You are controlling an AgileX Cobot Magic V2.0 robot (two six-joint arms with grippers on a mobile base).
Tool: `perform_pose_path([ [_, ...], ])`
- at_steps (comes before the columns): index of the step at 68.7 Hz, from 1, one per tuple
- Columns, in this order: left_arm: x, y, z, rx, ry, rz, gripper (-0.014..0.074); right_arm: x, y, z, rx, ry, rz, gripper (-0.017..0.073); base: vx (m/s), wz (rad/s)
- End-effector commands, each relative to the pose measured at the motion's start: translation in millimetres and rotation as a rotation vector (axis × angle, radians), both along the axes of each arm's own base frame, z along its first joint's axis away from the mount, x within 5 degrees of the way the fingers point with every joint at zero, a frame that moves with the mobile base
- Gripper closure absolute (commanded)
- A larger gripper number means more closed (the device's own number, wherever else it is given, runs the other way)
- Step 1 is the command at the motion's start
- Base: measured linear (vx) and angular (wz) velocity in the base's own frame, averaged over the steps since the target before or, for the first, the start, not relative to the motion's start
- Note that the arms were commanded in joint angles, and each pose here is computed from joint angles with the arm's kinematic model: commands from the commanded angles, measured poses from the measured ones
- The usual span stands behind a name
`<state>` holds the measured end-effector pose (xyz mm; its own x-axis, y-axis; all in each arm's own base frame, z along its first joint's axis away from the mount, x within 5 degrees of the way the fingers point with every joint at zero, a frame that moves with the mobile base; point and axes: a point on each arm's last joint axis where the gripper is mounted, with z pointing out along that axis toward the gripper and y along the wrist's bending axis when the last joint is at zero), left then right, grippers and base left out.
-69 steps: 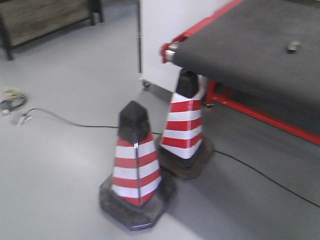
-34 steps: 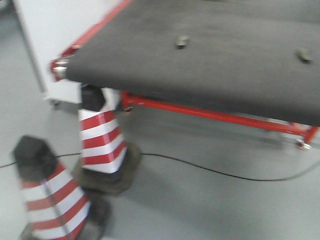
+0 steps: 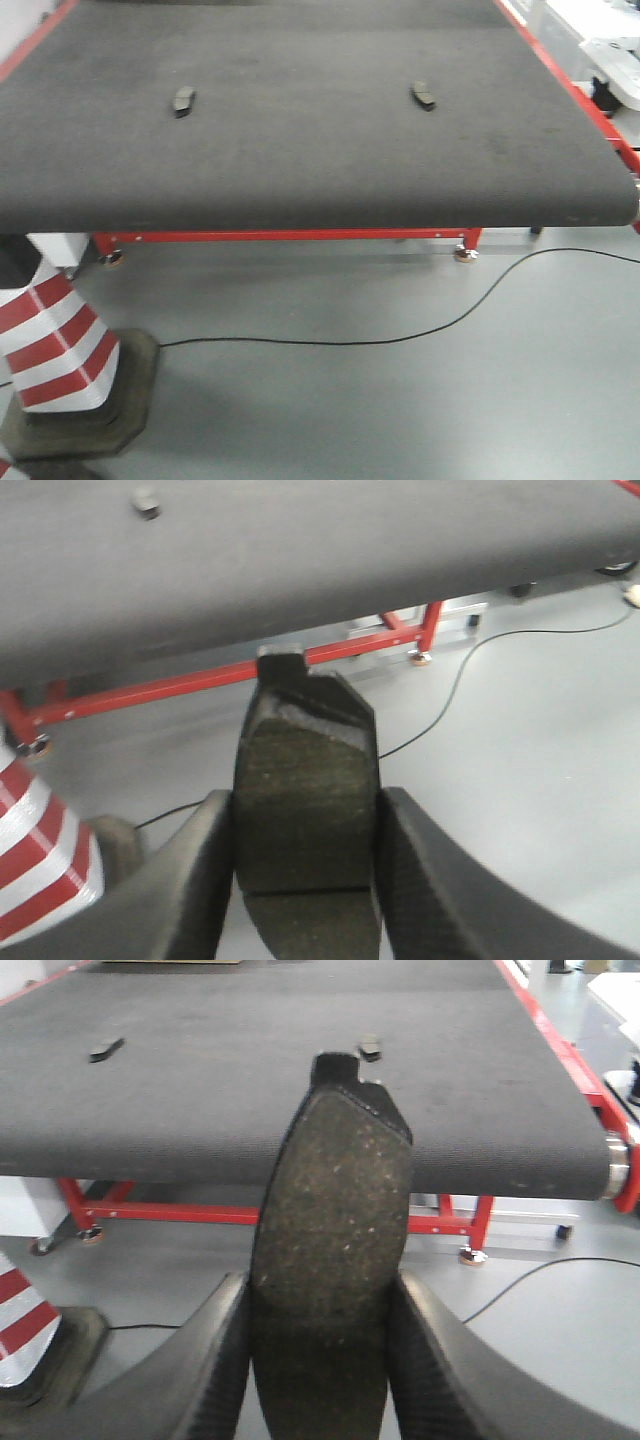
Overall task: Move and align brake pads A on conveyor
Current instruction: 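Turn and drive up to the conveyor beside the two placed pads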
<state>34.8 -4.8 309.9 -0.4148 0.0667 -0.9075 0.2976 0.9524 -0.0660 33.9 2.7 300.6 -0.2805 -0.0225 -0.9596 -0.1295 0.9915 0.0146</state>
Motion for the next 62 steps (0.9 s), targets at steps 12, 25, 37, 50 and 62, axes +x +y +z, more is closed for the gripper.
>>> perform_pose_path([
  [12, 2.6, -2.2, 16.2, -0.041, -0.096, -0.017, 0.0599, 1.3, 0.0, 16.5, 0.005, -0.114, -0.001, 0.0565, 0.13, -0.18],
  [25, 2.6, -2.2, 16.2, -0.041, -0.096, -0.017, 0.0599, 1.3, 0.0, 16.5, 0.005, -0.114, -0.001, 0.0565, 0.25, -0.07],
  [37, 2.6, -2.2, 16.2, -0.041, -0.096, -0.017, 0.0599, 1.3, 0.0, 16.5, 0.005, -0.114, -0.001, 0.0565, 0.35, -0.03],
  [50, 2.6, -2.2, 16.2, -0.041, -0.096, -0.017, 0.0599, 1.4, 0.0, 16.6, 0.005, -0.114, -0.001, 0.0565, 0.43, 0.06],
  [62, 2.6, -2.2, 16.2, -0.041, -0.096, -0.017, 0.0599, 1.4, 0.0, 16.6, 0.005, -0.114, -0.001, 0.0565, 0.44, 0.1],
])
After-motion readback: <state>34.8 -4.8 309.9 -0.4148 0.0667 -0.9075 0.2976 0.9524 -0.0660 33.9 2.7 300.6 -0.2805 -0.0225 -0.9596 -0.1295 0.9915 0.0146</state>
